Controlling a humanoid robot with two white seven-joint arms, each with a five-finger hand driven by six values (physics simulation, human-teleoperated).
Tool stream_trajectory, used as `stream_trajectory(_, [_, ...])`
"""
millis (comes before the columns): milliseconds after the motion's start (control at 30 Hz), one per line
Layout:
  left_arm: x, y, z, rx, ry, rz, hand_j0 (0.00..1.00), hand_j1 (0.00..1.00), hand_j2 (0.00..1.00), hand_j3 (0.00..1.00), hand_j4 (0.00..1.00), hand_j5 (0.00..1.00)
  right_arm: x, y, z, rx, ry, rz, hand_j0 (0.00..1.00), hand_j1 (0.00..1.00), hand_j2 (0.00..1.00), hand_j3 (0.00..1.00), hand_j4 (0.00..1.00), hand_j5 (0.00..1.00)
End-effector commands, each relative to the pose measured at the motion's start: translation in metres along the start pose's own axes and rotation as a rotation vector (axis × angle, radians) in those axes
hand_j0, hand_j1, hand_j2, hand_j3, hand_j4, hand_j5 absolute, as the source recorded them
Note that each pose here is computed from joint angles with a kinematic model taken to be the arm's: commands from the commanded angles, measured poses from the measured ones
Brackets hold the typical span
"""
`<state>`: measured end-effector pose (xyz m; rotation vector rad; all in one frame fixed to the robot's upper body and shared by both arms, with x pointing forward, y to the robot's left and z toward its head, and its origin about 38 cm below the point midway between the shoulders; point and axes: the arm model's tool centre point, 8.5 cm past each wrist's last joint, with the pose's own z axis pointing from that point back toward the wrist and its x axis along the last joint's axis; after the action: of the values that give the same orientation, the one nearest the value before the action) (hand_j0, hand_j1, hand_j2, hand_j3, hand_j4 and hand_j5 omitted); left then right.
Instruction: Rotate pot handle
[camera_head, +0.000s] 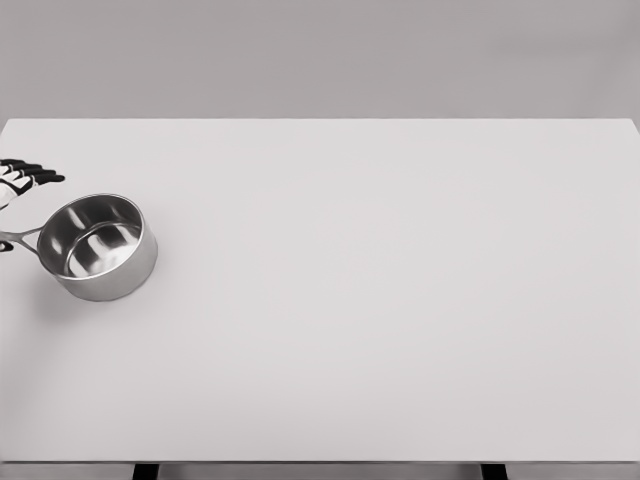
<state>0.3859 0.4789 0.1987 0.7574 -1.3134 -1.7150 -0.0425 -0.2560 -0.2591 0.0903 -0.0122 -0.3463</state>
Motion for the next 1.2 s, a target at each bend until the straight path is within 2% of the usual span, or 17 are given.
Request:
stream_trajectory(0, [0.000,0.003,0.002,0.004,-0.002,0.000,1.00,1.00,1.00,1.00,1.00,1.00,0.000,0.000,0.000,0.000,0.000,0.000,1.00,1.00,1.00,1.00,1.00,1.00])
stream_trajectory(233, [0.003,0.007,0.001,0.017,-0.014,-0.002,1.00,1.00,1.00,1.00,1.00,1.00,0.000,0.000,0.000,0.000,0.000,0.000,1.00,1.00,1.00,1.00,1.00,1.00])
stream_trajectory(333, [0.016,0.014,-0.004,0.033,-0.055,-0.012,1.00,1.00,1.00,1.00,1.00,1.00,0.000,0.000,0.000,0.000,0.000,0.000,1.00,1.00,1.00,1.00,1.00,1.00])
stream_trajectory(433, [0.016,0.014,-0.004,0.037,-0.057,-0.008,1.00,1.00,1.00,1.00,1.00,1.00,0.000,0.000,0.000,0.000,0.000,0.000,1.00,1.00,1.00,1.00,1.00,1.00])
stream_trajectory(533, [0.015,0.024,0.002,0.045,-0.060,-0.008,1.00,1.00,1.00,1.00,1.00,1.00,0.000,0.000,0.000,0.000,0.000,0.000,1.00,1.00,1.00,1.00,1.00,1.00])
stream_trajectory(733, [0.016,0.030,0.005,0.055,-0.067,-0.007,1.00,1.00,1.00,1.00,1.00,1.00,0.000,0.000,0.000,0.000,0.000,0.000,1.00,1.00,1.00,1.00,1.00,1.00])
stream_trajectory(800, [0.026,0.046,0.006,0.093,-0.109,0.006,1.00,1.00,1.00,1.00,1.00,1.00,0.000,0.000,0.000,0.000,0.000,0.000,1.00,1.00,1.00,1.00,1.00,1.00])
stream_trajectory(900, [0.042,0.083,0.008,0.202,-0.161,-0.016,1.00,1.00,1.00,1.00,1.00,1.00,0.000,0.000,0.000,0.000,0.000,0.000,1.00,1.00,1.00,1.00,1.00,1.00])
stream_trajectory(967, [0.054,0.096,0.006,0.242,-0.198,-0.020,1.00,1.00,1.00,1.00,1.00,1.00,0.000,0.000,0.000,0.000,0.000,0.000,1.00,1.00,1.00,1.00,1.00,1.00])
stream_trajectory(1033, [0.066,0.105,0.004,0.275,-0.236,-0.023,1.00,1.00,1.00,1.00,1.00,1.00,0.000,0.000,0.000,0.000,0.000,0.000,1.00,1.00,1.00,1.00,1.00,1.00])
stream_trajectory(1100, [0.092,0.103,-0.009,0.329,-0.314,0.010,1.00,1.00,1.00,1.00,1.00,1.00,0.000,0.000,0.000,0.000,0.000,0.000,1.00,1.00,1.00,1.00,1.00,1.00])
stream_trajectory(1167, [0.112,0.100,-0.018,0.353,-0.369,0.024,1.00,1.00,1.00,1.00,1.00,1.00,0.000,0.000,0.000,0.000,0.000,0.000,1.00,1.00,1.00,1.00,1.00,1.00])
